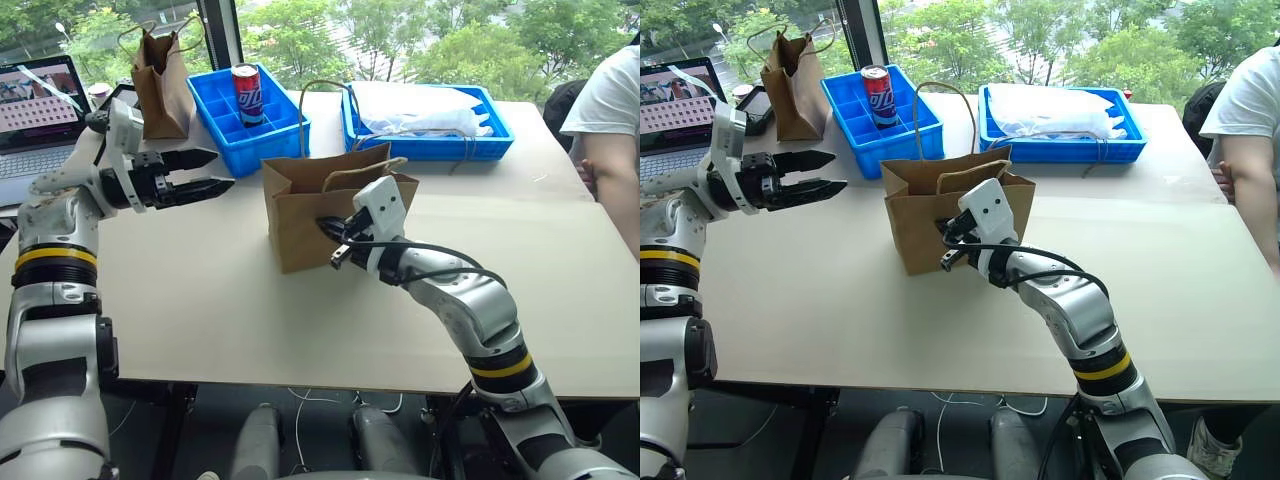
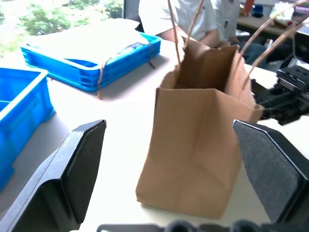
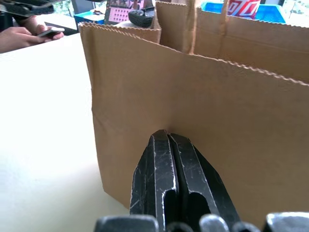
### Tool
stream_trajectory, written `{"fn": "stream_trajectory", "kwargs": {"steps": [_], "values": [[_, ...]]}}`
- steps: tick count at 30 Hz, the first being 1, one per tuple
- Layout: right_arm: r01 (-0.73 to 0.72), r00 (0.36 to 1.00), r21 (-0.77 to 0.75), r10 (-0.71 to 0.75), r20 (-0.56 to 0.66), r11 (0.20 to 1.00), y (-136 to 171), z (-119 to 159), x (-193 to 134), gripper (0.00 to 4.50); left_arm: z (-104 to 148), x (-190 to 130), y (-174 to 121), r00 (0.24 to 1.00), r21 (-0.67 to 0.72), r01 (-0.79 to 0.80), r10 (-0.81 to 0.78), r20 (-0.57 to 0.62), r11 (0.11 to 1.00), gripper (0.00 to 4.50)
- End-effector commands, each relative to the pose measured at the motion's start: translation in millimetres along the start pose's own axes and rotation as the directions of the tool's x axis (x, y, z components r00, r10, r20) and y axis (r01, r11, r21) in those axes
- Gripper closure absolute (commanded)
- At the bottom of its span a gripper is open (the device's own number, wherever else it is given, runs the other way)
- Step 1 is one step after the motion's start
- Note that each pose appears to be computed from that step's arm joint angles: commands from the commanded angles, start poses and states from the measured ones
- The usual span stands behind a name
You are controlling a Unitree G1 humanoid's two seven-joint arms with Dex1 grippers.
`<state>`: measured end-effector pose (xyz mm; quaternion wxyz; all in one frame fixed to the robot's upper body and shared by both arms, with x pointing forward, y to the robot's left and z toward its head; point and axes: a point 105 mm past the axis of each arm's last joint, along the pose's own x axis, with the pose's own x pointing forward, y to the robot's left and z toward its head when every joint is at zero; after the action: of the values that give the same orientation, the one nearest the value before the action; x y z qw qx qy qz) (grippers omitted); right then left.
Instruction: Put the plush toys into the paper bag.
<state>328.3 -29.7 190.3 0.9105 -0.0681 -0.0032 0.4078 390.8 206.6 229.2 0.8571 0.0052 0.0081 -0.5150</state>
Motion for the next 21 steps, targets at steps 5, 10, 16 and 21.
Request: {"fn": "stream_trajectory", "kwargs": {"steps": [5, 10, 16, 21], "values": [[0.005, 0.999, -0.039, -0.003, 0.05, 0.999, -0.4, 21.7, -9.8, 4.46, -4.9, 34.6, -7.1, 0.994, -0.019, 0.111, -0.112, -0.021, 0.994, 0.0], [0.015, 0.999, -0.035, -0.013, 0.039, 0.999, 0.0, 21.0, -15.3, 4.46, 5.4, 47.1, -19.1, 0.973, -0.04, 0.227, -0.228, -0.032, 0.973, 0.0], [0.047, 0.999, -0.028, -0.046, 0.023, 0.999, -6.3, 14.9, -16.2, 4.46, 2.9, 48.2, -26.3, 0.955, -0.099, 0.277, -0.285, -0.077, 0.956, 0.0], [0.058, 0.998, -0.011, -0.057, 0.028, 0.998, -10.2, 13.1, -11.6, 4.46, -6.2, 48.5, -31.4, 0.943, -0.13, 0.299, -0.314, -0.108, 0.945, 0.0]]}}
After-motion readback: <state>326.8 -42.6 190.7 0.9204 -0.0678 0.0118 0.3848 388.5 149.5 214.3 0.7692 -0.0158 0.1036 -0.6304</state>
